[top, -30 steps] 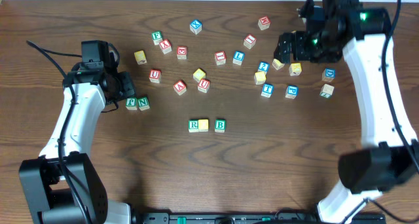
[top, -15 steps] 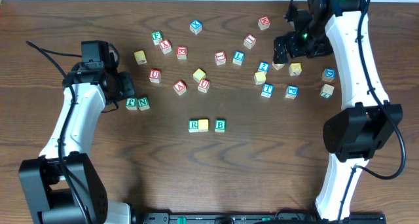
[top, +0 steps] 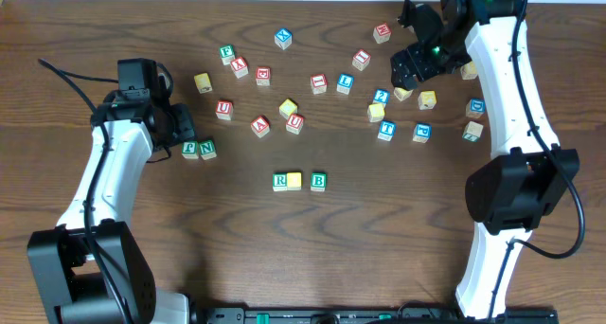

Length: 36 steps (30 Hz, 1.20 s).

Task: Spell out ROBOT
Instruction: 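Move the right gripper up over the yellow O block in the cluster, then lower the right gripper and close it on the yellow O block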

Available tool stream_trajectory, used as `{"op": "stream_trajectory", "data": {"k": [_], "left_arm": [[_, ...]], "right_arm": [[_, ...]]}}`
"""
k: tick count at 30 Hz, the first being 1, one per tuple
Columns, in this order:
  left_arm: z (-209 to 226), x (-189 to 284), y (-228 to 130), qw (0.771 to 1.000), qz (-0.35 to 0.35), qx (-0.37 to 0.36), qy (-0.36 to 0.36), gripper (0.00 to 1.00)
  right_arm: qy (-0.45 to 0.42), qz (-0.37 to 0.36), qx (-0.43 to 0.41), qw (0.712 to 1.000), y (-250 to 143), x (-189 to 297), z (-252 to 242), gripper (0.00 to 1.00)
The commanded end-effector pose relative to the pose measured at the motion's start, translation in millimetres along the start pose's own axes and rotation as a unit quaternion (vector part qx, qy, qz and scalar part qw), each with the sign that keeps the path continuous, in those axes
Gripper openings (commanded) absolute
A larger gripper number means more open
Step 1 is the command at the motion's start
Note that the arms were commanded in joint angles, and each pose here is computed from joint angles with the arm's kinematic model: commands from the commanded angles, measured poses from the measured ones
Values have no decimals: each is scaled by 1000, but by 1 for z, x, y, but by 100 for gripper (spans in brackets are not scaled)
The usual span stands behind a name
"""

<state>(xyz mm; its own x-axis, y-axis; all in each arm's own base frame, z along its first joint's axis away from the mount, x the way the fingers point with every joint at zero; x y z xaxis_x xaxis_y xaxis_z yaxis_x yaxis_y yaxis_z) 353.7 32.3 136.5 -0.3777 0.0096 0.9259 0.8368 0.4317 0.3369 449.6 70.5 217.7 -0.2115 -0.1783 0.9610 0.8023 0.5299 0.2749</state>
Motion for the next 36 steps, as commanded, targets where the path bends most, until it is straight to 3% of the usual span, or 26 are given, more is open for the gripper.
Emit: {"op": "stream_trajectory", "data": {"k": [1,7,23,36], "left_arm": [[-2,6,6,1000,-12,-4,-2,45],[-2,6,6,1000,-12,-4,-2,45],[-2,6,6,1000,-12,-4,-2,45],[-2,6,6,1000,-12,-4,-2,45]], "right_arm": [[-33,9,-22,999,-2,-12,-8,94],[-69,29,-62,995,-13,-45,-21,93],[-71,55,-57,994,-27,-135,-28,90],[-77,39,-57,995,-19,-141,-29,88]]}}
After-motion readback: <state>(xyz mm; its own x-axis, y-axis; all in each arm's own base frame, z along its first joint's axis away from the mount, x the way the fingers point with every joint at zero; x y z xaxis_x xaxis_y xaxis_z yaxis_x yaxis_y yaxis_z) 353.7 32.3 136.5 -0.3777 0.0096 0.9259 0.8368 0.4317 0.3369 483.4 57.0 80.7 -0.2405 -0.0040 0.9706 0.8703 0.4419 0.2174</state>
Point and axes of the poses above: each gripper's point midway between its finger pads, its own x axis back along the fingers, its own z axis along the line the jaws close on, y = z × x, the point moved 5 cm from there along x, back along the fingers, and after that the axes turned 7 degrees about x, right-handed, at the moved point
